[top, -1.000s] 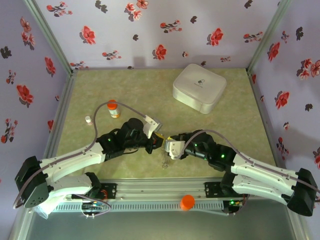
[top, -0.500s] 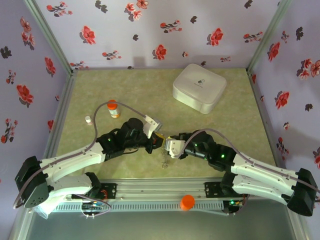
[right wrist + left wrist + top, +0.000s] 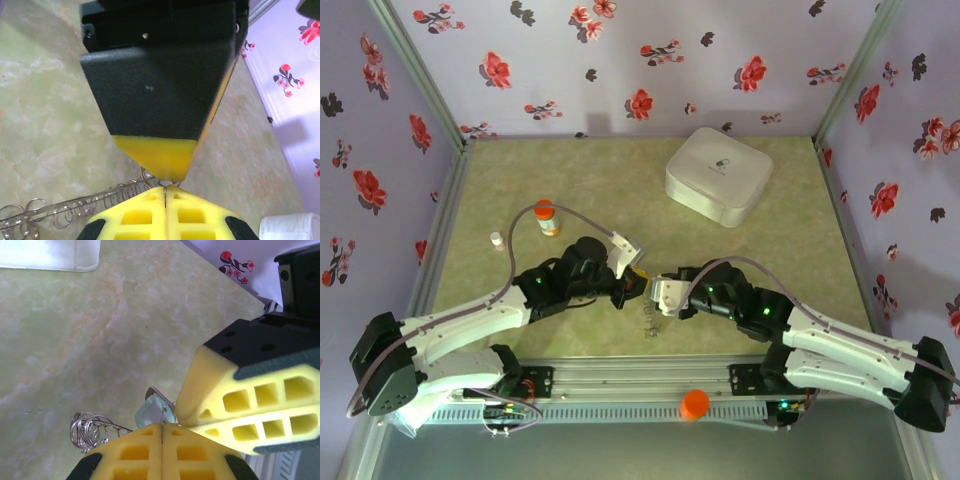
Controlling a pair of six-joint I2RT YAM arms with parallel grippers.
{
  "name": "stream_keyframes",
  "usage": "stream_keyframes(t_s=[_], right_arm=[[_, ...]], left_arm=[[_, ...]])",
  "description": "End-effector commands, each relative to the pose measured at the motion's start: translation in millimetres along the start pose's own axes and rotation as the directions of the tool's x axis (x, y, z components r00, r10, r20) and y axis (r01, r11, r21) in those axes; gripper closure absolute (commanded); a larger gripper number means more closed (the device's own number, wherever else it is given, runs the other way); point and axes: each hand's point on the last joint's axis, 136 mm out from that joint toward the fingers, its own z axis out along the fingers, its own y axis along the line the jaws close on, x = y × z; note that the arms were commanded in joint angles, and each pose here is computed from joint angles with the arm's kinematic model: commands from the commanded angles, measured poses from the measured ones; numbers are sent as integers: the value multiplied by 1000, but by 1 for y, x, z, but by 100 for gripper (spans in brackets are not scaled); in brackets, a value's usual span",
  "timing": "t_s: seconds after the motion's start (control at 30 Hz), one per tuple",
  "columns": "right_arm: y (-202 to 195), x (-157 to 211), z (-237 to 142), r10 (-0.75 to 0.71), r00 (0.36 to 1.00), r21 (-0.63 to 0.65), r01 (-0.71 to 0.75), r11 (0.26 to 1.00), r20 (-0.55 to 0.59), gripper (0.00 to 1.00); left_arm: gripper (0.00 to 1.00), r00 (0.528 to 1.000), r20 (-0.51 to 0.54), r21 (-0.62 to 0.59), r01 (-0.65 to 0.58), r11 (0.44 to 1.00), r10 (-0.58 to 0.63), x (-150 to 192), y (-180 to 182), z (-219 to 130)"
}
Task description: Put the keys on the keyring
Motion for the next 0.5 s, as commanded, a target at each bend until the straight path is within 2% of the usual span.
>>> stream_keyframes(t_s=[0.0,0.1,0.17,0.23,0.37,0.47], right_arm=[[-6,7,-4,63,998,65,-61,996,-21,100],[-20,-1,-14,235,969,146,-243,959,74,100],[-31,6,-20,419,903,206,-431,879,100,100],[-33,28,-24,614,786,267,-608,748,68,100],[-20,74,-28,842,540,397,-769,501,-15,100],[-4,87,-21,890,449,404,-801,442,-85,100]], left_arm=[[100,980,129,25,-158,987,153,-26,-13,-9],[100,968,130,5,-216,976,213,-16,-8,-6],[100,960,142,-4,-242,970,240,-15,-6,-4],[100,951,158,-12,-267,964,265,-14,-4,-3],[100,926,227,-19,-306,952,302,-16,-5,-6],[100,897,269,-27,-357,934,351,-18,-8,-9]])
